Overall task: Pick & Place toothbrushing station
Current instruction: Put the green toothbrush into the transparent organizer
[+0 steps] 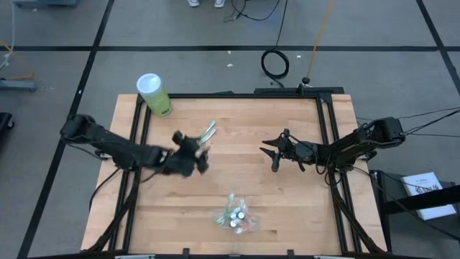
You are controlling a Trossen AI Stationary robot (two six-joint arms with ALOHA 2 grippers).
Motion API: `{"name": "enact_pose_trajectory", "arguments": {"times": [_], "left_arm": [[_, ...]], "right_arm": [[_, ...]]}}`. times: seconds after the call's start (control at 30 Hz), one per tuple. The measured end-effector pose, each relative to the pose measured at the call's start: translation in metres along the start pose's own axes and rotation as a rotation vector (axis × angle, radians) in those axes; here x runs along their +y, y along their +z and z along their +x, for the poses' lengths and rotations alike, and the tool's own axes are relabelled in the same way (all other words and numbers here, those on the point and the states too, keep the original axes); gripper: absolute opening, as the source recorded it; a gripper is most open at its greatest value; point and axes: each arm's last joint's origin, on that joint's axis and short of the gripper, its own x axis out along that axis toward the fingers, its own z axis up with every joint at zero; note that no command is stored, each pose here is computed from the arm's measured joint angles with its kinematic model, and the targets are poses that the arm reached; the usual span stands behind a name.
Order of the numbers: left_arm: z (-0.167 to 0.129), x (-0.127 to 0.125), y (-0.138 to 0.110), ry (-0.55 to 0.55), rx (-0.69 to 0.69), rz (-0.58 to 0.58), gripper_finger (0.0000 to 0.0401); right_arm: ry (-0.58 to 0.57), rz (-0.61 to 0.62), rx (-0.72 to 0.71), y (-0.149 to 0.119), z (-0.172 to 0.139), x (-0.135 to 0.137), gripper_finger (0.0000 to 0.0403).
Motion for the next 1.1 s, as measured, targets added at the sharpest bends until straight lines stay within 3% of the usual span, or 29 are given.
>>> {"name": "enact_pose_trajectory", "arguments": {"times": [0.13, 0.47, 0.77, 1.1], "left_arm": [[0.044, 0.038, -0.003, 0.132, 0.173, -0.028, 0.0255], [0.131, 0.101, -0.015, 0.049, 0.391, -0.101, 0.0255], [0.170, 0.106, -0.058, 0.058, 0.536, -0.102, 0.0255], [0.176, 0.111, -0.063, 0.095, 0.557, -0.178, 0.0255]], "right_arm": [[-0.002, 0.000, 0.000, 0.000, 0.000, 0.000, 0.0130], [-0.004, -0.002, -0.001, 0.000, 0.000, 0.000, 0.0130], [-0.003, -0.007, 0.007, -0.001, 0.000, 0.000, 0.0130], [-0.003, -0.013, 0.007, -0.001, 0.000, 0.000, 0.0130]]}}
